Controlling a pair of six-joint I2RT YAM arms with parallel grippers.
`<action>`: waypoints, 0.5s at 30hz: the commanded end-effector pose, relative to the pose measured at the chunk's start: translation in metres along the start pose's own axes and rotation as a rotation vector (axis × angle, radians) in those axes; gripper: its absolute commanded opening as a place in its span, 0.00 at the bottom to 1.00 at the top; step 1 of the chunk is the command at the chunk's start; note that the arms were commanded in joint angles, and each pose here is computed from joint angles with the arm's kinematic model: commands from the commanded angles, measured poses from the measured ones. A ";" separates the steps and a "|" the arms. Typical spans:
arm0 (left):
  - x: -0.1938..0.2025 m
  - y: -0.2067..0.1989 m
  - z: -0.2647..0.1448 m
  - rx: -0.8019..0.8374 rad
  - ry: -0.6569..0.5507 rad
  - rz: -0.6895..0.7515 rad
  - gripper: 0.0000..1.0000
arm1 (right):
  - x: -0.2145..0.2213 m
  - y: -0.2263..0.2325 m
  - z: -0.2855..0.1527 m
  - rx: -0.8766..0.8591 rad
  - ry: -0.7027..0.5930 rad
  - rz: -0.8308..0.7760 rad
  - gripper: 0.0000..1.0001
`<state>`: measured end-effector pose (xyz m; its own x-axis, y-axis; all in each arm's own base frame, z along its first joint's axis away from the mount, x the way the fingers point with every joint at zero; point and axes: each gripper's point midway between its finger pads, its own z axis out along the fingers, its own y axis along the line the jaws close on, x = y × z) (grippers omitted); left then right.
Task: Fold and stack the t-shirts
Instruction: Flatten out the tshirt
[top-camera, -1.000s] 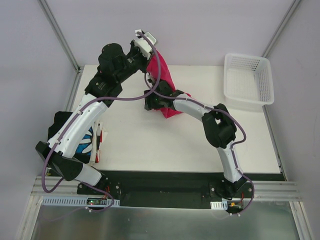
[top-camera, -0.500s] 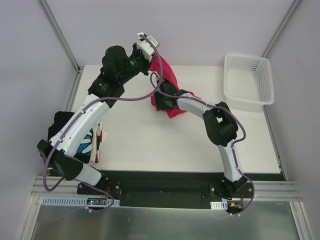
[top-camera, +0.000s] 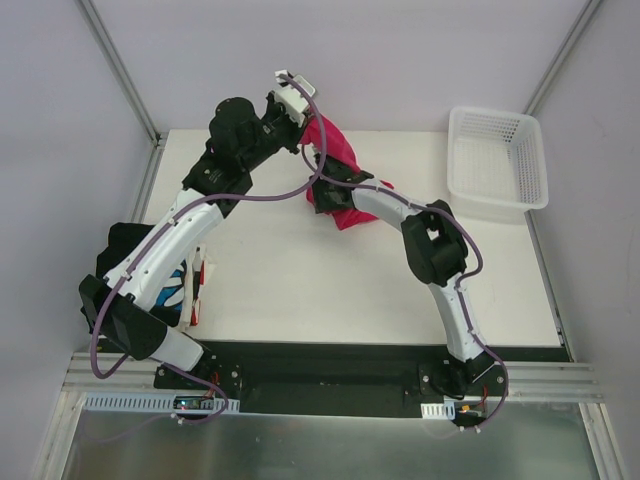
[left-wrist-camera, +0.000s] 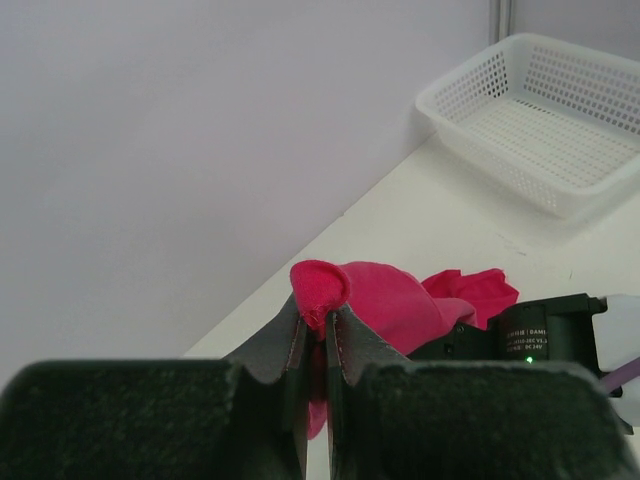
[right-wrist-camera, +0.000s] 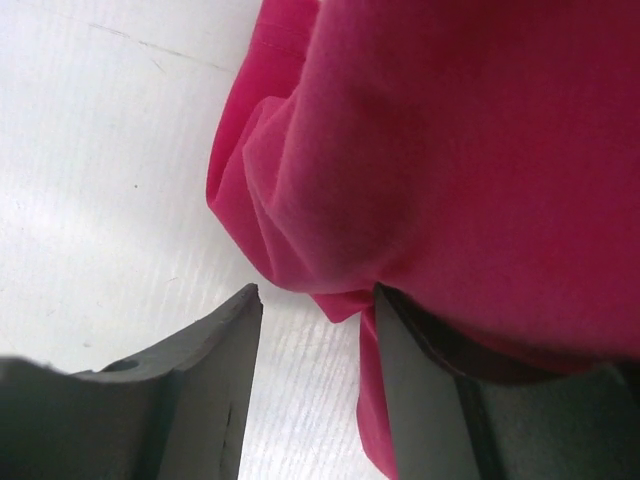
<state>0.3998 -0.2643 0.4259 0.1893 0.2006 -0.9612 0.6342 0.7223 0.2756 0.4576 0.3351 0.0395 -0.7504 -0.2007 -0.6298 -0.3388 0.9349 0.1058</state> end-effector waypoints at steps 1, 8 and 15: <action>-0.024 0.006 -0.004 -0.011 -0.096 -0.008 0.00 | -0.004 -0.013 -0.007 0.039 0.040 -0.004 0.51; -0.021 0.004 -0.008 -0.009 -0.104 -0.031 0.00 | 0.025 -0.030 -0.011 0.040 0.157 0.064 0.51; -0.020 0.003 -0.016 -0.018 -0.117 -0.055 0.00 | 0.045 -0.034 -0.021 0.026 0.211 0.112 0.51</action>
<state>0.4036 -0.2659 0.3960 0.1319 0.1816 -0.9745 0.6467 0.7292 0.2235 0.4476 0.3049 0.0275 -0.8339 -0.1665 -0.5262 -0.2757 0.9516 0.1357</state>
